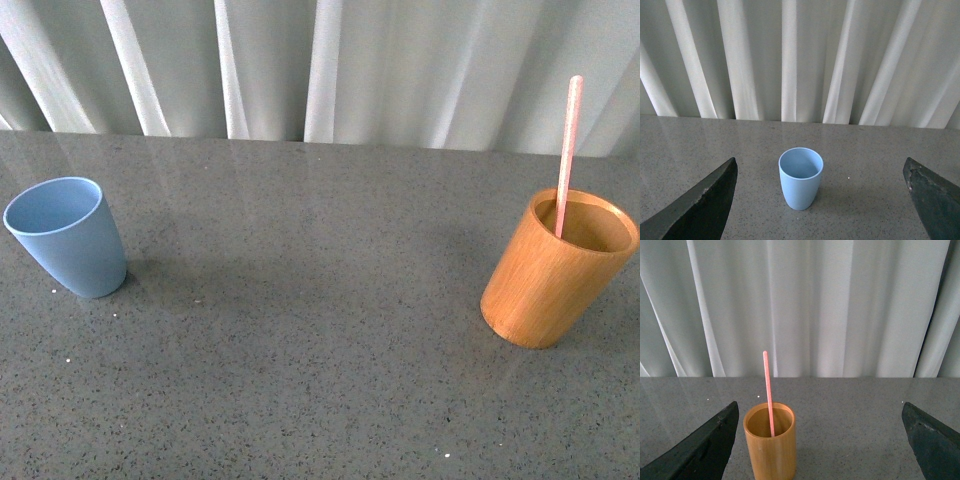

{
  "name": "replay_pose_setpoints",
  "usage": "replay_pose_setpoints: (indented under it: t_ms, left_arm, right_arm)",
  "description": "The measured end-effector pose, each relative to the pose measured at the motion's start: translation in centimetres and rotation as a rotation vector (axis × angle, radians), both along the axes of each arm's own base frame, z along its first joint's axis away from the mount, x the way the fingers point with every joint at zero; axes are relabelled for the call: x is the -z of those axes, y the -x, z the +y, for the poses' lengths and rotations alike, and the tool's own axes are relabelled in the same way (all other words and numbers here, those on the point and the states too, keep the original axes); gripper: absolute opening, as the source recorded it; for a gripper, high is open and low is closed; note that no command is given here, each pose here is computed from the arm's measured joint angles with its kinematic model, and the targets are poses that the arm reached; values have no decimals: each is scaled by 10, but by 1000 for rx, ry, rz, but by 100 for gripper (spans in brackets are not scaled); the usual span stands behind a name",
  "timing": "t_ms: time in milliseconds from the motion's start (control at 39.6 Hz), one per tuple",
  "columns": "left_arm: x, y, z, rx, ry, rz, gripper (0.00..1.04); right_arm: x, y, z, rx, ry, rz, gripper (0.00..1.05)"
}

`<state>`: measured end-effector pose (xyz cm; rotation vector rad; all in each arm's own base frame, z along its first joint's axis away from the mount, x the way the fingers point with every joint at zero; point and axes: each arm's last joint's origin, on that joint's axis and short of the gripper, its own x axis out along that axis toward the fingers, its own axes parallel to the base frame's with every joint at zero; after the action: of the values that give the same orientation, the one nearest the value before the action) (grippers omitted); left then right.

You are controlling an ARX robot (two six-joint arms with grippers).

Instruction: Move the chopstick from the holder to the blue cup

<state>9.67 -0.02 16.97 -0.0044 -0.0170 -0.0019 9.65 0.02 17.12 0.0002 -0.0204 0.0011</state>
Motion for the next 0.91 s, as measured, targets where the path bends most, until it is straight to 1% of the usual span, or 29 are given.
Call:
replay_pose_setpoints:
  t_ms: [126,177,252,303,353,429,530,631,682,757,909]
  left_arm:
    - [0,0,0,-14,5,6,98]
    - [3,-1,0,-135,44,124,98]
    - [7,-4,1,-297,77,260,98]
    - [10,-6,2,-333,106,316,98]
    - [11,-9,3,-339,138,349,98]
    - [5,-16,7,-359,165,352,98]
    - [-11,-28,14,-368,184,322,98]
    - [-27,-46,22,-373,183,357,98]
    - [-32,-59,26,-379,162,408,98]
    - [-37,-81,29,-325,151,519,98]
    - [-37,-126,25,-249,108,712,98]
  right_arm:
    - [0,0,0,0,0,0,95]
    - [0,0,0,0,0,0,95]
    - [0,0,0,1,0,0,95]
    - [0,0,0,0,0,0,95]
    - [0,0,0,-1,0,0,95]
    - [0,0,0,0,0,0,95]
    - [0,0,0,0,0,0,95]
    - [0,0,0,0,0,0,95]
    - [0,0,0,0,0,0,95]
    - [0,0,0,0,0,0,95]
    - [0,0,0,0,0,0,95]
